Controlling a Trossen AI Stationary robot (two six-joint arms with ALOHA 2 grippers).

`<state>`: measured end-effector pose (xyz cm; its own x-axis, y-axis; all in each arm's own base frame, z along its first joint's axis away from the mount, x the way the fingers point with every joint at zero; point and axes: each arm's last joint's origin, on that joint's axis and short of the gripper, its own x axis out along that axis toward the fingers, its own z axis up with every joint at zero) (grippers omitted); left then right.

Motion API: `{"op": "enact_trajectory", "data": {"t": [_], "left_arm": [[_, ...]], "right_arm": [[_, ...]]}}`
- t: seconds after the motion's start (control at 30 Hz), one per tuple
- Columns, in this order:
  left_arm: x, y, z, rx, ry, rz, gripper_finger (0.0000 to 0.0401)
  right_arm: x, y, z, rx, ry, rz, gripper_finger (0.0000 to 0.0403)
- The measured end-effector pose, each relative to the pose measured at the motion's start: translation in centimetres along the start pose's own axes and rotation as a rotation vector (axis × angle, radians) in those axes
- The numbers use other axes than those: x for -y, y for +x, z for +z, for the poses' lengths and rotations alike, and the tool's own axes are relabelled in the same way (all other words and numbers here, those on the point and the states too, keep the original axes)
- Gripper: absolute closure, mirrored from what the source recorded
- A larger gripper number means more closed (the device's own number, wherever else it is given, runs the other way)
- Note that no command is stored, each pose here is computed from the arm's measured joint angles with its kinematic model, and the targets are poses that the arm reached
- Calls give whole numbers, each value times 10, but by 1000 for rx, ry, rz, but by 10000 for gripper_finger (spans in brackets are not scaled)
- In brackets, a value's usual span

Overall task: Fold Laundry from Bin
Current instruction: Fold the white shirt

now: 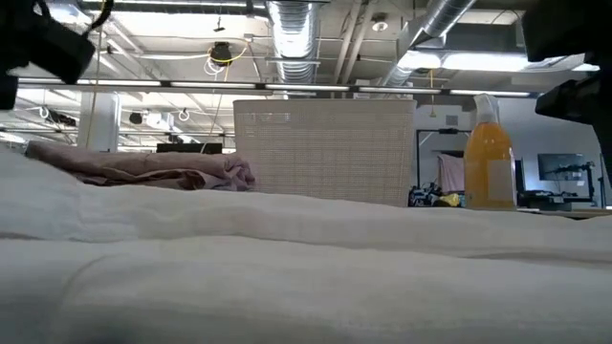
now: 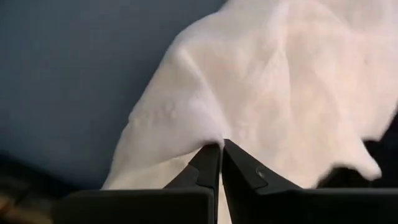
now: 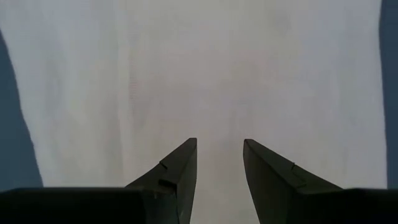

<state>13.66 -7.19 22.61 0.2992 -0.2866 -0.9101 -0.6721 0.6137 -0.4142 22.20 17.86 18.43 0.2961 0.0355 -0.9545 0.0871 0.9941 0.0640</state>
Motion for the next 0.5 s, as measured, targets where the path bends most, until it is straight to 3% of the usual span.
{"op": "enact_trajectory", "data": {"t": [0.2,0.5], "left_arm": [[5,-22,-8,-136,-31,18,401],[-10,-2,-24,-209,-127,146,401]], "right_arm": [[3,2,-2,8,39,-35,246],[28,26,-35,-19,186,-159,246]]}}
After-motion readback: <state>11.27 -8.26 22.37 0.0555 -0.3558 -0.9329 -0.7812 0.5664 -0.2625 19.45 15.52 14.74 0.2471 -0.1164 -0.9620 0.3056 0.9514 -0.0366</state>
